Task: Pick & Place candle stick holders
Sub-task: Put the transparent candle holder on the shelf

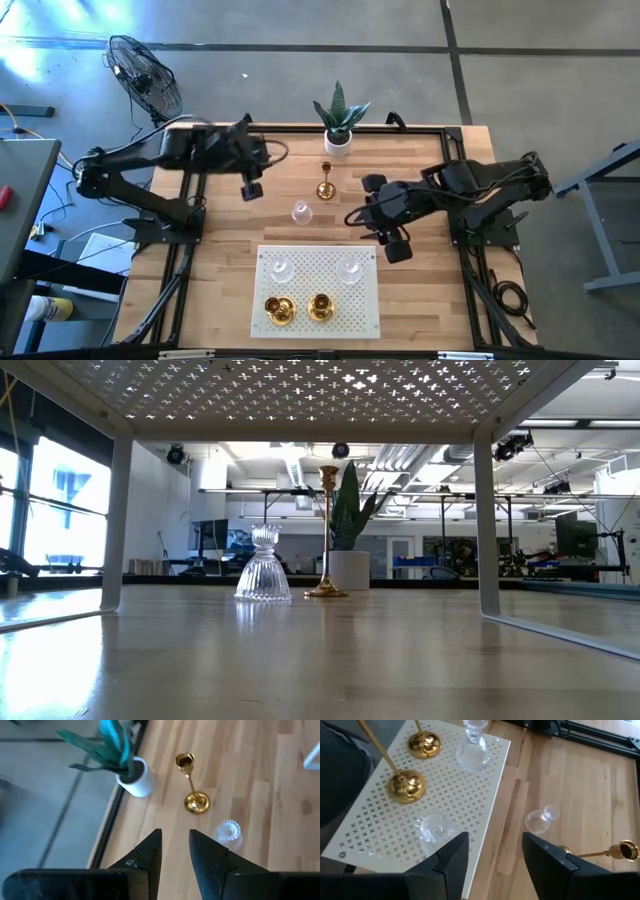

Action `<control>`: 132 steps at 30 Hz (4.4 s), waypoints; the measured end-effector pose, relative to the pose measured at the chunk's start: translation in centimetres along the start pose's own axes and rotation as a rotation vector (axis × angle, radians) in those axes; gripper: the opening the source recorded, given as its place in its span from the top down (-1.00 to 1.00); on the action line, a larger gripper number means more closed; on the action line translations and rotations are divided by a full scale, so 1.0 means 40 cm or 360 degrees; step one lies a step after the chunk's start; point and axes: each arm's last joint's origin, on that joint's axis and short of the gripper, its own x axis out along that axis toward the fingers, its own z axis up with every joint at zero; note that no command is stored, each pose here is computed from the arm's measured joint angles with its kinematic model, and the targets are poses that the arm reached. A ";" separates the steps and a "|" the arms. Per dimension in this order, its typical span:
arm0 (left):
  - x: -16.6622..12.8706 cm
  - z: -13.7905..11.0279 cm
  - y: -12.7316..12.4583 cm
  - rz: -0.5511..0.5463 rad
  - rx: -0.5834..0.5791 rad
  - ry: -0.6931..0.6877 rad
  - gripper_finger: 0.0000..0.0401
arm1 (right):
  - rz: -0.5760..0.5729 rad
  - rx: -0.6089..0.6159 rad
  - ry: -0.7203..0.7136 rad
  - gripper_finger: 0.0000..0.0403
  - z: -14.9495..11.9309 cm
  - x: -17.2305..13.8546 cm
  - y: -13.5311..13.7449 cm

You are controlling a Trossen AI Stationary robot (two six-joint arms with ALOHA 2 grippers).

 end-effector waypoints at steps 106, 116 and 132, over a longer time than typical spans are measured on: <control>0.330 -0.010 -0.033 -0.0513 -0.0831 0.0856 -0.28 | 0.0134 0.0174 -0.0294 0.12 -0.024 0.032 0.142; 0.336 -0.014 -0.036 -0.0489 -0.0895 0.0902 -0.28 | 0.0188 0.0171 -0.0435 0.12 -0.004 0.024 0.157; 0.351 -0.019 -0.040 -0.0433 -0.0999 0.0968 -0.28 | 0.0216 0.0093 -0.0483 0.12 0.003 0.022 0.158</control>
